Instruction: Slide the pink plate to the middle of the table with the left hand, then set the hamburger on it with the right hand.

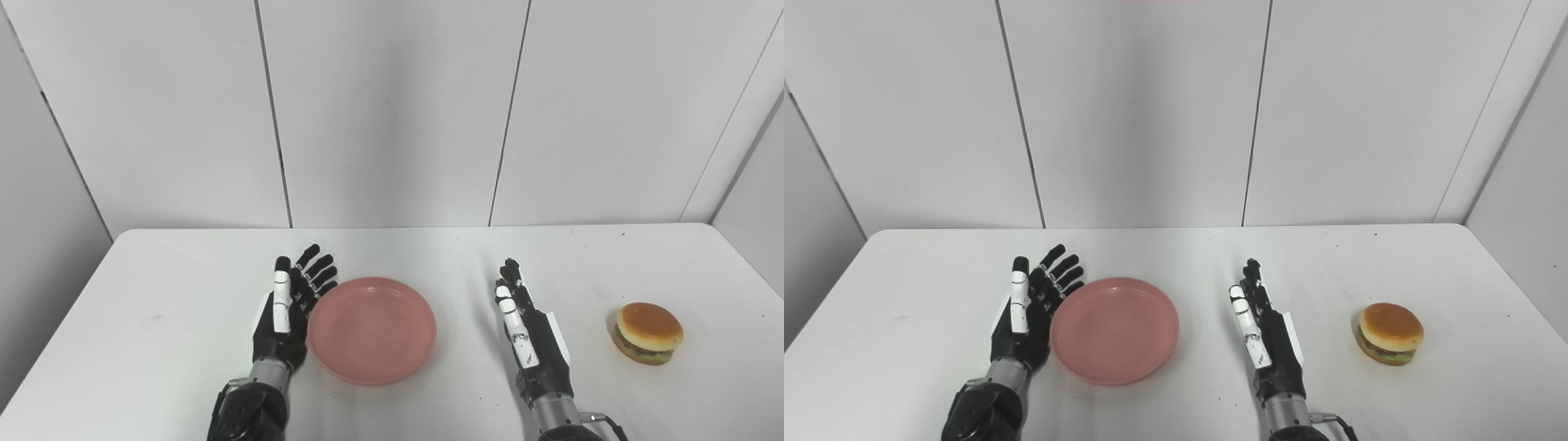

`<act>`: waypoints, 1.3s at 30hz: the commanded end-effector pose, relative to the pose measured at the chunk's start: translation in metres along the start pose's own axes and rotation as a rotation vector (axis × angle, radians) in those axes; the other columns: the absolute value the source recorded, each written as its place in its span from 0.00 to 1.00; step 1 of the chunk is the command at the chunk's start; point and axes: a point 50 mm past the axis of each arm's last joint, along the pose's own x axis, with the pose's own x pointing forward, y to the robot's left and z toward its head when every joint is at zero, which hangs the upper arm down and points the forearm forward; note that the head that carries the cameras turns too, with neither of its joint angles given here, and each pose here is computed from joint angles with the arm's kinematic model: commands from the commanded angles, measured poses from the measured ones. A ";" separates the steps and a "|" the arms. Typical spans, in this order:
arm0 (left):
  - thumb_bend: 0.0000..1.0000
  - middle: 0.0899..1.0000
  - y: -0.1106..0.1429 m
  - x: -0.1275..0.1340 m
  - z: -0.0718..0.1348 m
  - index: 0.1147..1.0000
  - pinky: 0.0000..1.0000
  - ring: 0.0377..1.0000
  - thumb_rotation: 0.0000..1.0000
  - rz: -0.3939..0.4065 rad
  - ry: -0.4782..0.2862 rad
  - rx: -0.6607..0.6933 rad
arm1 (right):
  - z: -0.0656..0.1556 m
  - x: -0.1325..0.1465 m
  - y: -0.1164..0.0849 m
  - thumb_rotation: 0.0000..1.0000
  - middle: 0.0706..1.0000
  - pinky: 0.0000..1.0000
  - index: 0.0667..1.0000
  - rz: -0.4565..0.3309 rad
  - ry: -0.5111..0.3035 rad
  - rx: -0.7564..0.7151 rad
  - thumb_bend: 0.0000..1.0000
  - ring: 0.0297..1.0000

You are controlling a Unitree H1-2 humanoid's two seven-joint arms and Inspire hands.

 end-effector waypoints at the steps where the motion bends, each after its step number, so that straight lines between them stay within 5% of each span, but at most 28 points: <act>1: 0.80 0.84 -0.008 -0.019 -0.032 0.84 0.83 0.86 0.99 0.021 0.120 -0.026 | 0.017 0.012 0.003 0.82 1.00 1.00 1.00 0.026 -0.084 0.020 0.62 1.00; 20: 0.77 0.99 -0.040 -0.029 -0.041 0.98 1.00 1.00 1.00 -0.028 0.050 0.075 | 0.011 0.016 -0.018 0.82 0.99 1.00 0.99 0.015 -0.091 -0.021 0.70 1.00; 23: 0.68 1.00 -0.044 -0.030 -0.041 1.00 1.00 1.00 1.00 0.000 -0.010 0.142 | 0.010 0.022 -0.029 0.85 0.98 1.00 0.98 0.014 -0.141 -0.140 0.68 1.00; 31: 0.70 1.00 -0.046 -0.032 -0.045 1.00 1.00 1.00 1.00 0.030 -0.031 0.262 | 0.025 0.043 -0.079 0.82 0.93 0.97 0.95 0.031 -0.253 -0.436 0.75 0.94; 34: 0.68 1.00 -0.049 -0.034 -0.046 1.00 1.00 1.00 1.00 0.040 -0.030 0.269 | 0.041 0.044 -0.100 0.76 0.91 0.86 0.93 0.032 -0.284 -0.531 0.74 0.88; 39: 0.65 1.00 -0.053 -0.038 -0.049 1.00 1.00 1.00 1.00 0.052 -0.032 0.264 | 0.068 0.045 -0.131 0.63 0.88 0.85 0.91 0.017 -0.293 -0.634 0.74 0.86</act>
